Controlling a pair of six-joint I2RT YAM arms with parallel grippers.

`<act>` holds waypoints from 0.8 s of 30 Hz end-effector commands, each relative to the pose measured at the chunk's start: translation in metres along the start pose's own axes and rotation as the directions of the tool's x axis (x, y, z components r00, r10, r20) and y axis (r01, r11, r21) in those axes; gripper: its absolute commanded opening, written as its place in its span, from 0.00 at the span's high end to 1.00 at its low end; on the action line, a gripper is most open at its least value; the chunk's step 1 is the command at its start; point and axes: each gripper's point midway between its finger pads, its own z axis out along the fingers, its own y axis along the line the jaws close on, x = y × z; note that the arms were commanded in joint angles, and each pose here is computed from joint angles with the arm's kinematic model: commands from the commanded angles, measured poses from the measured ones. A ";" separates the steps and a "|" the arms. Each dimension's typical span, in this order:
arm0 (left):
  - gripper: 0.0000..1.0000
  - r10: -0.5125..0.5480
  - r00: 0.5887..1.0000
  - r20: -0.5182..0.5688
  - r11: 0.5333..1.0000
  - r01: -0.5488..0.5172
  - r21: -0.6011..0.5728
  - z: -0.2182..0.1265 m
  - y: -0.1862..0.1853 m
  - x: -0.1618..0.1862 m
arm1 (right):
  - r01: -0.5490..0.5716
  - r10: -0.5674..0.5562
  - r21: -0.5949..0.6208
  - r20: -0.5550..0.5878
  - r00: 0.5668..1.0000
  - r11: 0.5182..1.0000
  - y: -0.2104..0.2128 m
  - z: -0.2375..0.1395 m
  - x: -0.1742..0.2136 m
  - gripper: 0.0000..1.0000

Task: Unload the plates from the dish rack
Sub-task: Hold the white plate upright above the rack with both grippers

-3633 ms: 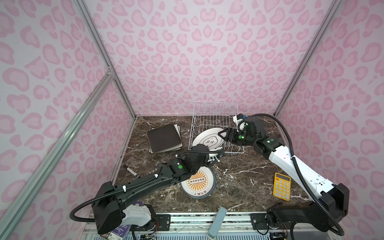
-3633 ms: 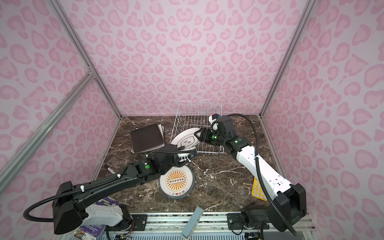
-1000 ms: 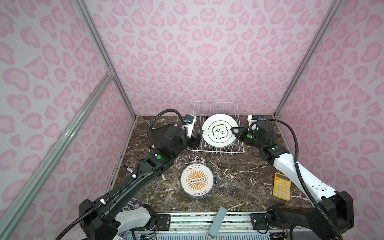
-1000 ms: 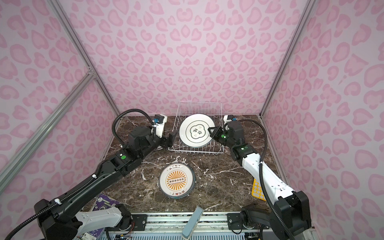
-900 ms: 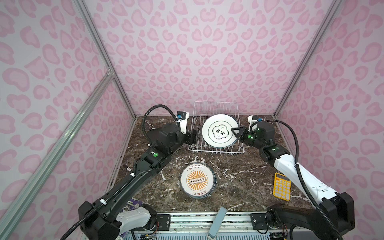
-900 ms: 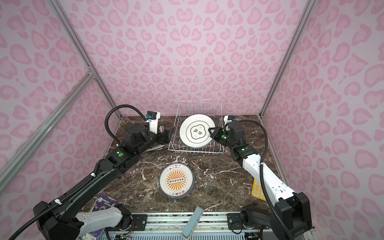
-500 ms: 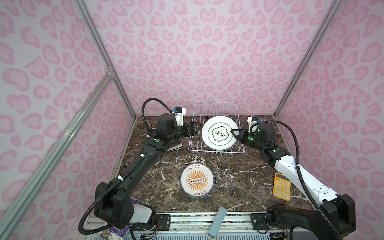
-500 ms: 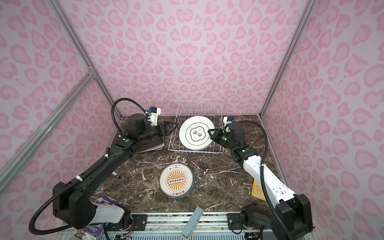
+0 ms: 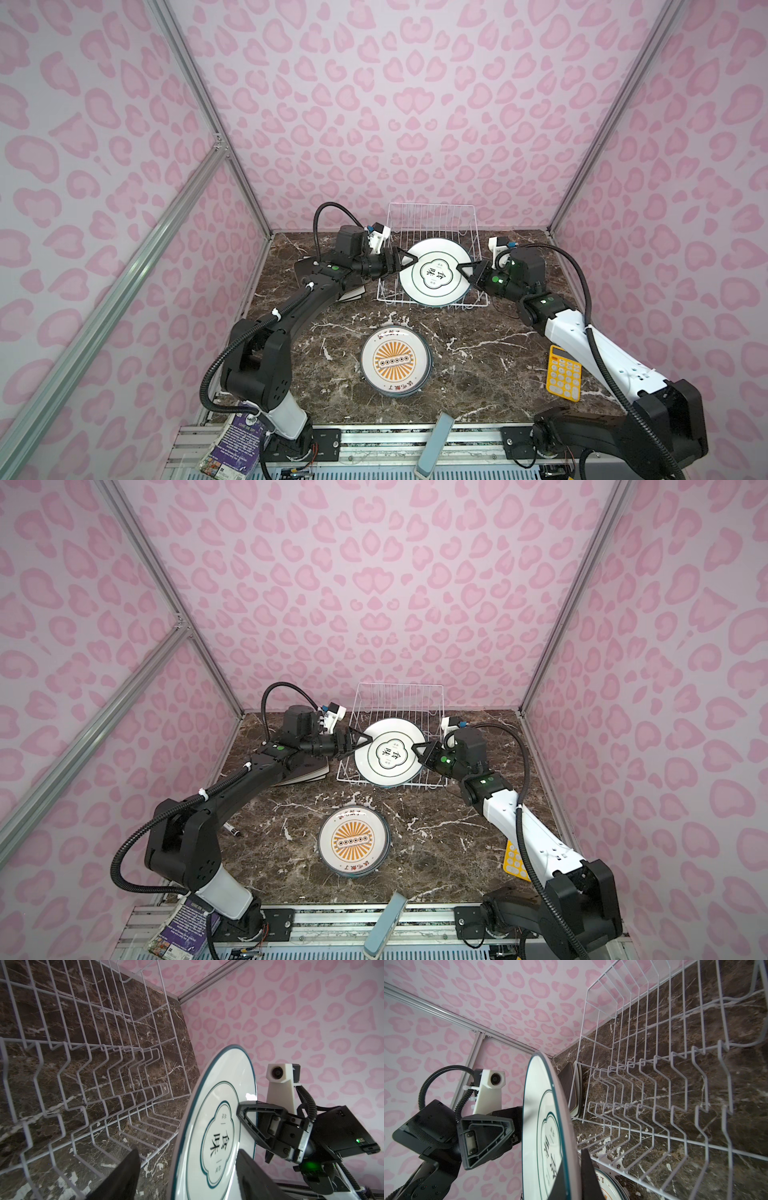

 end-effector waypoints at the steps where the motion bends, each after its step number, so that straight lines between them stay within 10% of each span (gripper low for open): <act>1: 0.32 0.023 1.000 -0.020 0.998 -0.022 0.051 0.002 -0.012 0.001 | 0.025 -0.024 -0.068 0.015 1.000 0.997 0.013 0.004 -0.005 1.00; 24: 0.95 -0.006 0.999 -0.045 0.998 0.008 0.055 0.002 -0.010 0.009 | 0.013 -0.015 -0.094 -0.017 1.000 0.995 0.008 0.018 0.000 0.98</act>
